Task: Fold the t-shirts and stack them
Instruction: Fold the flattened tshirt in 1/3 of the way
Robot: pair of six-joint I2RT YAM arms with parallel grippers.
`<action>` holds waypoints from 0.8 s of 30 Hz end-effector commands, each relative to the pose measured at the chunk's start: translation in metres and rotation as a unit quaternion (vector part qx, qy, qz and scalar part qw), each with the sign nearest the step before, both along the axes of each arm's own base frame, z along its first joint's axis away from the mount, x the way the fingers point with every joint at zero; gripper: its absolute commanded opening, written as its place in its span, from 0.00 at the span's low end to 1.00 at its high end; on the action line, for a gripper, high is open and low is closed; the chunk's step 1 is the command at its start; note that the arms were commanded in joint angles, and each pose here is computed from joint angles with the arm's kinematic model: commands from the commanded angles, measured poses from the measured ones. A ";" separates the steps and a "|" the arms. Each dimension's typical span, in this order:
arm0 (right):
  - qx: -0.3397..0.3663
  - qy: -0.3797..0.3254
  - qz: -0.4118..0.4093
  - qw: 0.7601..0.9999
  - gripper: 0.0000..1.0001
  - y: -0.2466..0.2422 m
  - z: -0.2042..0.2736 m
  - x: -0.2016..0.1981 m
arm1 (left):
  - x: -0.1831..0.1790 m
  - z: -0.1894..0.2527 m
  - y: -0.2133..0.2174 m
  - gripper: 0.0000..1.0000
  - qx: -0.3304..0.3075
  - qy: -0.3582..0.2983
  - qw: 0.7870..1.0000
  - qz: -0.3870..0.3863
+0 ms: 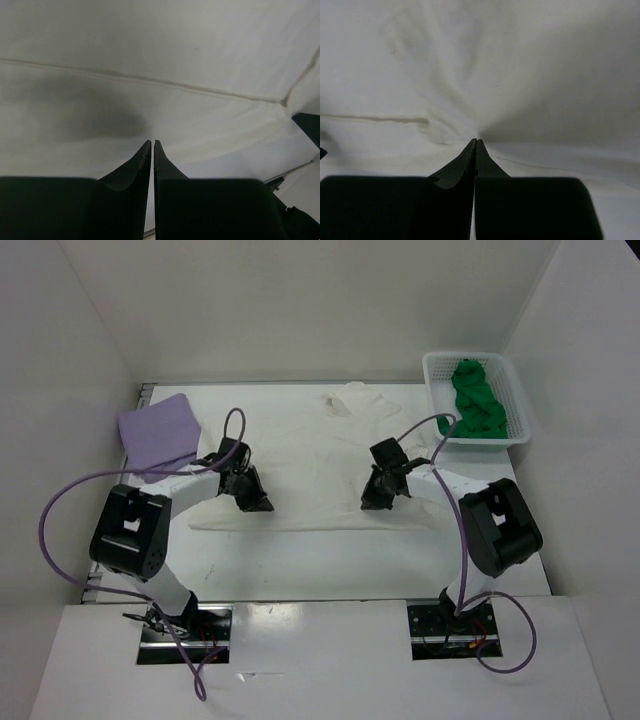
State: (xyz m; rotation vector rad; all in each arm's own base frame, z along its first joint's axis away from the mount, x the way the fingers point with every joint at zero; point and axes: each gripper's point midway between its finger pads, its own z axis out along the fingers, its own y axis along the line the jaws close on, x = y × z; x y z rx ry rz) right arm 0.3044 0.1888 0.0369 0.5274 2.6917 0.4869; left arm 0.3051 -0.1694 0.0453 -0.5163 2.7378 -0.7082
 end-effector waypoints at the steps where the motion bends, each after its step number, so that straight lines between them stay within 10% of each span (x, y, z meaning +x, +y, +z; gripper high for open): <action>1: -0.003 0.002 -0.011 1.000 0.00 -0.001 -0.009 0.003 | -0.015 -0.032 0.016 0.10 0.014 0.052 0.998 0.033; 18: 0.081 0.080 -0.061 0.992 0.00 -0.021 -0.013 -0.134 | -0.163 -0.040 0.024 0.12 -0.065 0.203 0.976 0.050; 24: 0.099 0.002 -0.018 0.995 0.15 0.004 0.054 -0.078 | -0.072 0.048 0.031 0.22 -0.054 0.052 0.996 0.052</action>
